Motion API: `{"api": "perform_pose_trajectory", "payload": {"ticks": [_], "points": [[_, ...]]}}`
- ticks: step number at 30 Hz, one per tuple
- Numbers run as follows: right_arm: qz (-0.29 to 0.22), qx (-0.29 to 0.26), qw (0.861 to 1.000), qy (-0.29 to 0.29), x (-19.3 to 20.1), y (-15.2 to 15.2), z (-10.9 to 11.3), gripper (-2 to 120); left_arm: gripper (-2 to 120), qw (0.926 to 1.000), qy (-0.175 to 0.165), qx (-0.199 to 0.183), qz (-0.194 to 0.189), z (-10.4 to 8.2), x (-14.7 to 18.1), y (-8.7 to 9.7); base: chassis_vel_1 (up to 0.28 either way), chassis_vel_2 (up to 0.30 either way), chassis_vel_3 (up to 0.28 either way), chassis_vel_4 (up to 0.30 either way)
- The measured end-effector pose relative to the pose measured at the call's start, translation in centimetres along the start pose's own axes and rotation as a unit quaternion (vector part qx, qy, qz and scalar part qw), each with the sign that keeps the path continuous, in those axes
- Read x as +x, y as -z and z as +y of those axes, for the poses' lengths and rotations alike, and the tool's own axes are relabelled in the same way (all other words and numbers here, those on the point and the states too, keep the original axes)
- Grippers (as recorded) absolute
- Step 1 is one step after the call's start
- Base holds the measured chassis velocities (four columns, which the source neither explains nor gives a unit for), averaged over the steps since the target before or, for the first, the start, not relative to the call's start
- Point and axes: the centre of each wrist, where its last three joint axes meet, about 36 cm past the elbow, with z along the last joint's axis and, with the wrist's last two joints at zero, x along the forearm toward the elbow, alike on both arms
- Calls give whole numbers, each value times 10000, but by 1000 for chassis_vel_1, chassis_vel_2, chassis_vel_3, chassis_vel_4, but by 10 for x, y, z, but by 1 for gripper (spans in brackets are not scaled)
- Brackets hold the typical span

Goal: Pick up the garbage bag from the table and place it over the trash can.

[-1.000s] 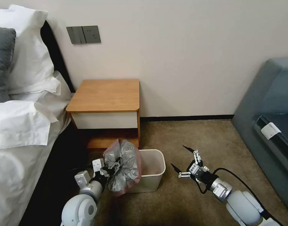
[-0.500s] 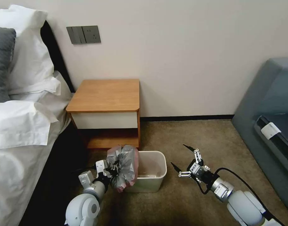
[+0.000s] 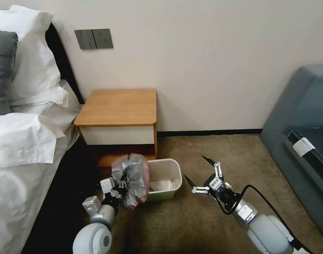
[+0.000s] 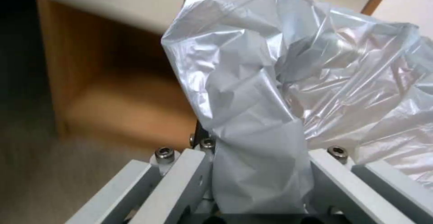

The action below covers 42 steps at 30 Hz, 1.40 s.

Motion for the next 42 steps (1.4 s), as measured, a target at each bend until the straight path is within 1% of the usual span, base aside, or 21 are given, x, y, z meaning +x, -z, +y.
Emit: {"api": "perform_pose_trajectory", "payload": {"ticks": [1, 3, 4, 5, 7, 8, 10, 12, 13, 14, 15, 16, 17, 21, 25, 32, 37, 39, 40, 41, 42], "points": [[-62, -522, 9986, -7, -5, 17, 14, 100, 9, 9997, -47, -75, -211, -1, 2, 2, 0, 0, 0, 0], [-77, -1261, 9920, 30, -12, 42, 30, 100, 9, 9983, -179, -190, -525, -1, 5, 3, 0, 0, 0, 0], [-77, -1261, 9920, 30, -12, 42, 30, 100, 9, 9983, -179, -190, -525, -1, 5, 3, 0, 0, 0, 0], [-33, -1704, 9853, 108, -15, 59, 37, 100, 9, 9969, -289, -269, -677, -1, 6, 3, 0, 0, 0, 0], [90, -2359, 9713, 295, -19, 80, 46, 100, 9, 9943, -445, -391, -885, -1, 8, 2, 0, 0, 0, 0], [90, -2359, 9713, 295, -19, 80, 46, 100, 9, 9943, -445, -391, -885, -1, 8, 2, 0, 0, 0, 0], [243, -2861, 9565, 511, -25, 96, 51, 100, 9, 9915, -573, -482, -1062, -1, 8, 2, 0, 0, 0, 0], [409, -3207, 9441, 641, -32, 103, 55, 100, 9, 9899, -645, -525, -1149, -2, 9, 1, 0, 0, 0, 0], [409, -3207, 9441, 641, -32, 103, 55, 100, 9, 9899, -645, -525, -1149, -2, 9, 1, 0, 0, 0, 0], [518, -3339, 9387, 683, -38, 107, 57, 100, 9, 9891, -674, -557, -1183, -2, 9, 0, 0, 0, 0, 0], [593, -3379, 9368, 682, -42, 108, 58, 100, 9, 9887, -690, -577, -1203, -3, 9, 0, 0, 0, 0, 0], [723, -3391, 9357, 652, -49, 107, 57, 100, 9, 9881, -711, -595, -1229, -3, 9, -1, 0, 0, 0, 0], [723, -3391, 9357, 652, -49, 107, 57, 100, 9, 9881, -711, -595, -1229, -3, 9, -1, 0, 0, 0, 0], [1055, -3361, 9345, 516, -72, 92, 52, 100, 9, 9865, -784, -609, -1306, -4, 11, -2, 0, 0, 0, 0], [1189, -3405, 9315, 470, -87, 82, 47, 100, 9, 9847, -872, -583, -1393, -3, 13, -2, 0, 0, 0, 0], [1293, -3516, 9260, 469, -106, 76, 46, 100, 9, 9821, -1040, -488, -1493, -2, 14, 0, 0, 0, 0, 0], [1314, -3509, 9258, 500, -110, 74, 48, 91, 9, 9815, -1081, -491, -1503, 0, 15, 1, 0, 0, 0, 0], [1292, -3471, 9273, 538, -111, 74, 49, 79, 9, 9814, -1073, -492, -1513, 2, 15, 1, 0, 0, 0, 0], [1292, -3471, 9273, 538, -111, 74, 49, 79, 9, 9814, -1073, -492, -1513, 2, 15, 1, 0, 0, 0, 0], [1280, -3449, 9282, 561, -111, 74, 50, 72, 9, 9814, -1069, -486, -1519, 2, 15, 1, 0, 0, 0, 0], [1278, -3440, 9285, 565, -112, 73, 50, 71, 9, 9814, -1069, -483, -1519, 2, 15, 1, 0, 0, 0, 0]]}}
